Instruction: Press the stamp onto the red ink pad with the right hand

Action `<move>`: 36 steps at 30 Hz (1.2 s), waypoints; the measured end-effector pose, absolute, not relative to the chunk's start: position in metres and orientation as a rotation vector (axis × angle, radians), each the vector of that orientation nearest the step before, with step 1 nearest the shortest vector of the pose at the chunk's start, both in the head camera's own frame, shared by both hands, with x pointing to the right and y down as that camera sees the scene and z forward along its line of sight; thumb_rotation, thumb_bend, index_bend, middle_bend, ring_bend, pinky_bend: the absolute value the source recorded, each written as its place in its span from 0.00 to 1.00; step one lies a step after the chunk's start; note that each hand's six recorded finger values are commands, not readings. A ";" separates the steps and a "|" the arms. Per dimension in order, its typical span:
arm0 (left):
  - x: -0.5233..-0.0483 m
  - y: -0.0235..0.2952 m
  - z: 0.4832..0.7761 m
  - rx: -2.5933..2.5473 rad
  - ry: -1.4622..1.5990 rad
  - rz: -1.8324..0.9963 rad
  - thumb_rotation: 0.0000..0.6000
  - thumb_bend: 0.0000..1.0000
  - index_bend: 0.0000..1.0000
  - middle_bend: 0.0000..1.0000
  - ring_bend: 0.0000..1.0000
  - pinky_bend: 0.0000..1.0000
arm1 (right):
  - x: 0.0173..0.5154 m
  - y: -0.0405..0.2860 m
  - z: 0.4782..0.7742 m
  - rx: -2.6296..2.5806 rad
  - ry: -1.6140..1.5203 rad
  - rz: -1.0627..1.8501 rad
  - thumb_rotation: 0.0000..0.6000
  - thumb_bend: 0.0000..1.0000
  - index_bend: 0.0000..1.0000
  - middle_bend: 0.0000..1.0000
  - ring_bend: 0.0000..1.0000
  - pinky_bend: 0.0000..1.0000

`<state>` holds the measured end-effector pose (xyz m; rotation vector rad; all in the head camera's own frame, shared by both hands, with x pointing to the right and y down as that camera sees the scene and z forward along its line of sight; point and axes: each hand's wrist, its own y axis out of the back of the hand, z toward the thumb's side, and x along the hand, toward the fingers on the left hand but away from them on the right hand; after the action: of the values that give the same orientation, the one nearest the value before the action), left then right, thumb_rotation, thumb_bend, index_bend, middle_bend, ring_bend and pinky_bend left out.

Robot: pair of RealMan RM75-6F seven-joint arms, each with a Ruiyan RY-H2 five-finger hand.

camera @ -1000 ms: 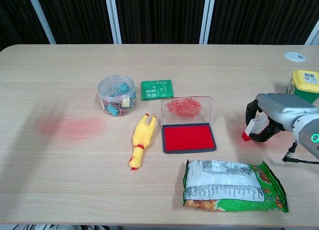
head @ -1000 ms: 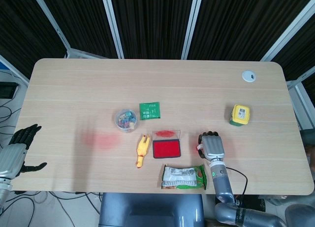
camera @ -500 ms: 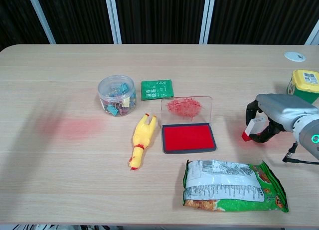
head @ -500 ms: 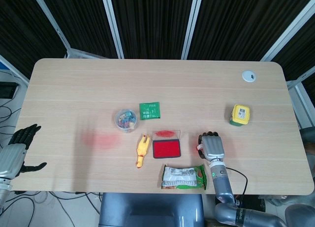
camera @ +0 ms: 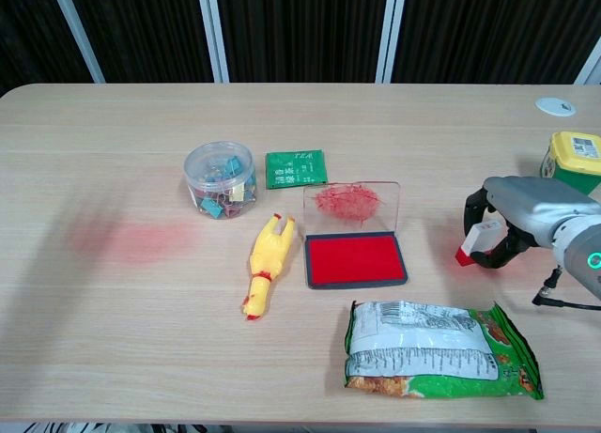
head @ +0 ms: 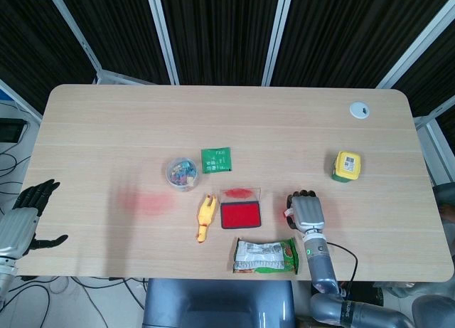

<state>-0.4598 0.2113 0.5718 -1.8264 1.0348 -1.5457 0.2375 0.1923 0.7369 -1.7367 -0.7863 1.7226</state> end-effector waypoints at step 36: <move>-0.460 0.211 0.572 -1.826 1.036 -1.549 1.00 0.00 0.00 0.00 0.00 0.00 | 0.234 0.193 0.739 -1.736 -0.783 1.709 1.00 0.51 0.64 0.52 0.35 0.24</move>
<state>-0.4602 0.2108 0.5722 -1.8260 1.0361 -1.5491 0.2344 0.1934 0.7386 -1.7363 -0.7832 1.7086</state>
